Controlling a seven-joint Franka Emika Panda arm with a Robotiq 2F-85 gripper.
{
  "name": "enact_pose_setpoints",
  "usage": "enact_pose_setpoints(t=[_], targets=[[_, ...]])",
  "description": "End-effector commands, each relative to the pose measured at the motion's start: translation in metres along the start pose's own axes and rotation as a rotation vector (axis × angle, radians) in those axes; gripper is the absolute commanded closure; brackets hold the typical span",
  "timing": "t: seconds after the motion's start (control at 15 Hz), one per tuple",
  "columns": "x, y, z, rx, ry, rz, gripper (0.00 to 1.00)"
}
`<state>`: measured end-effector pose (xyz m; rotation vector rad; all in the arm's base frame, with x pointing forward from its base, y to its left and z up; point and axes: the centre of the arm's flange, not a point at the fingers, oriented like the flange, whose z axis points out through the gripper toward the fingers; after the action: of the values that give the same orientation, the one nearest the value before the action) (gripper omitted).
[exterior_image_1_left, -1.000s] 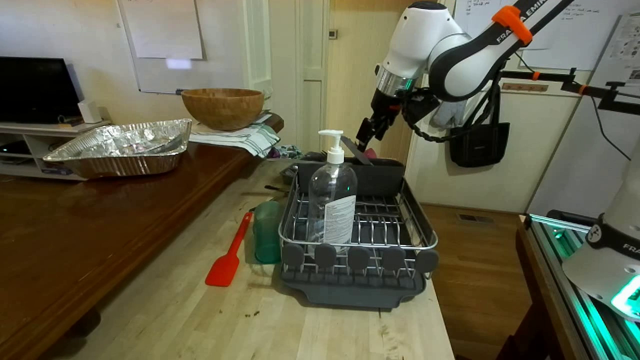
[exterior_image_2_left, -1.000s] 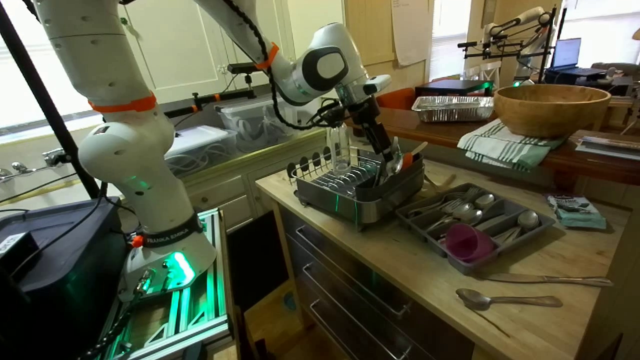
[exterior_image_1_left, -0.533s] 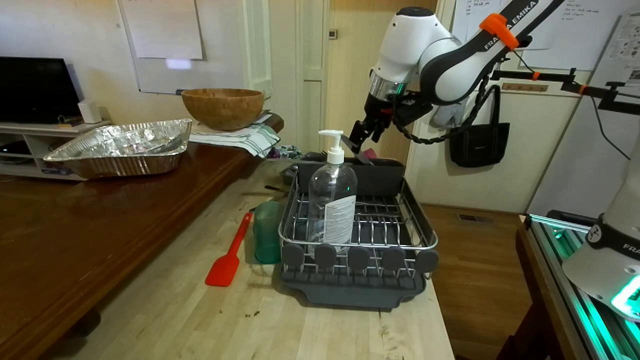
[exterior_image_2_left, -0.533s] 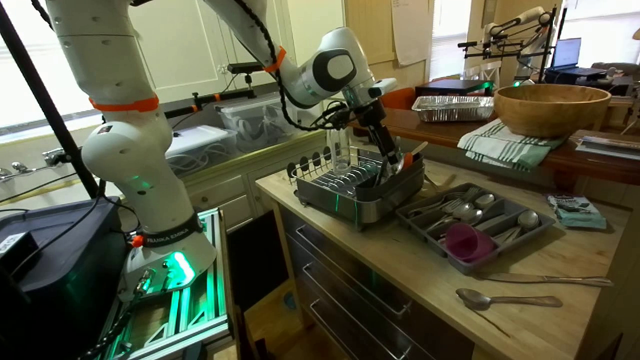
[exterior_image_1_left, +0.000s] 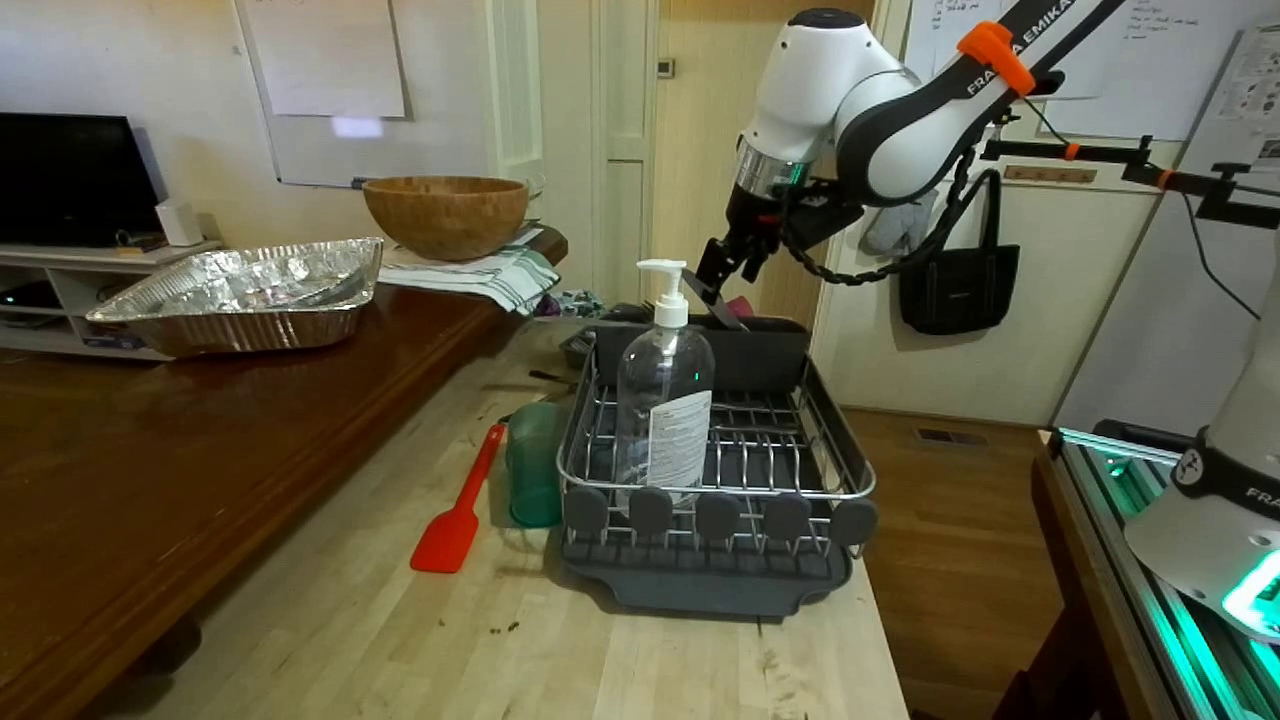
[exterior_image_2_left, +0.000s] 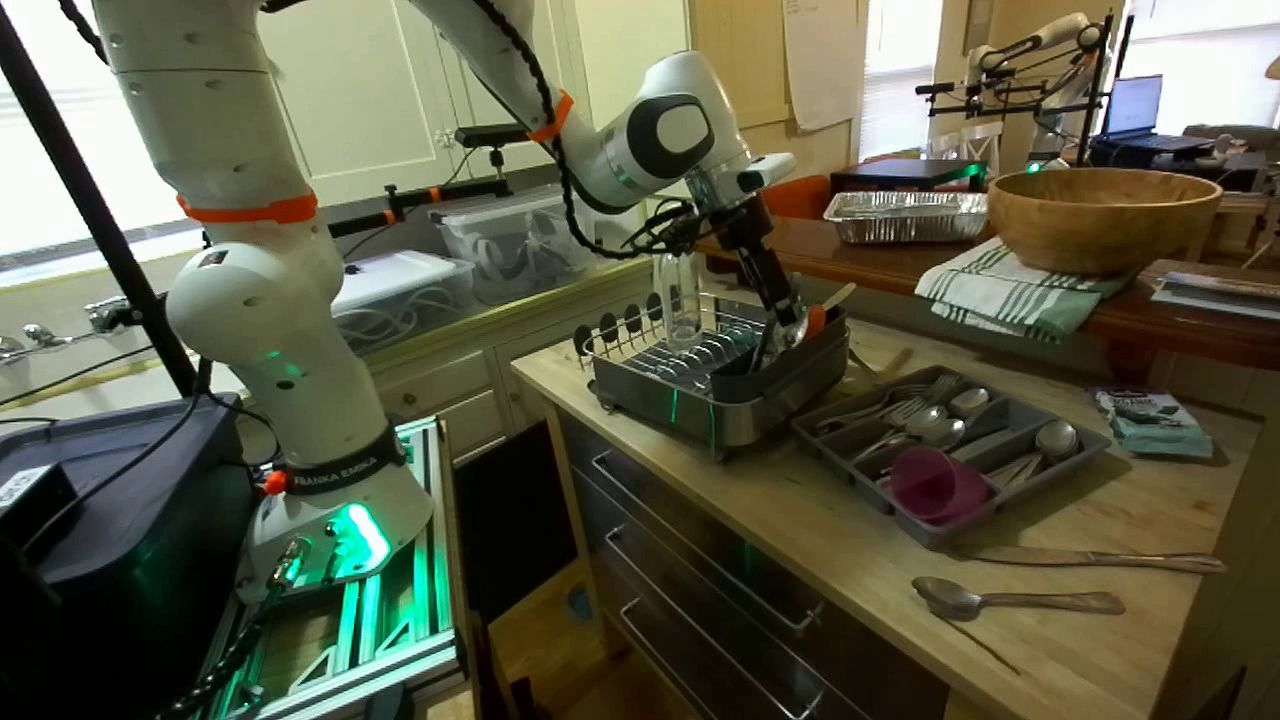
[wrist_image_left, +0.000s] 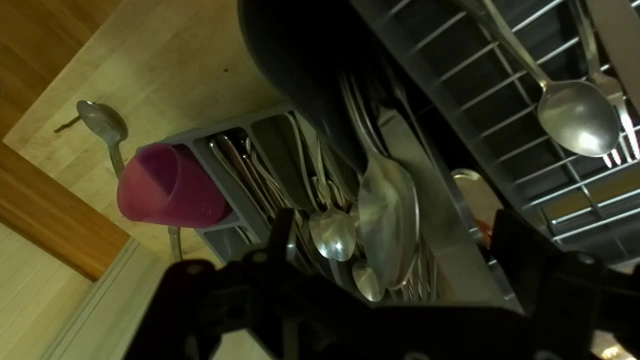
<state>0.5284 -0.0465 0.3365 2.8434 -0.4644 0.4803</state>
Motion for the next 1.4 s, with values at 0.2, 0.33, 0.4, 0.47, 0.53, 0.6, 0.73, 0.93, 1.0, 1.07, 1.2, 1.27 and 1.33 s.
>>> enact_pose_setpoints(t=[0.2, 0.33, 0.4, 0.47, 0.53, 0.6, 0.73, 0.93, 1.0, 1.07, 1.2, 1.27, 1.33], targets=[[0.016, -0.021, 0.013, 0.016, -0.031, 0.026, 0.0], [0.021, -0.027, 0.015, 0.006, -0.041, 0.039, 0.0], [0.022, -0.026, 0.017, -0.014, -0.042, 0.056, 0.0], [0.023, -0.023, 0.02, -0.042, -0.05, 0.079, 0.0], [0.022, -0.017, 0.022, -0.06, -0.064, 0.11, 0.0], [0.022, -0.012, 0.024, -0.076, -0.076, 0.136, 0.0], [0.02, -0.003, 0.03, -0.092, -0.107, 0.171, 0.26], [0.017, -0.001, 0.038, -0.103, -0.134, 0.179, 0.51], [0.017, -0.002, 0.04, -0.098, -0.138, 0.175, 0.58], [0.017, -0.005, 0.042, -0.089, -0.135, 0.166, 0.65], [0.017, -0.009, 0.045, -0.081, -0.129, 0.157, 0.8], [0.017, -0.009, 0.046, -0.079, -0.126, 0.154, 0.88], [0.018, -0.008, 0.047, -0.077, -0.122, 0.148, 0.95]])
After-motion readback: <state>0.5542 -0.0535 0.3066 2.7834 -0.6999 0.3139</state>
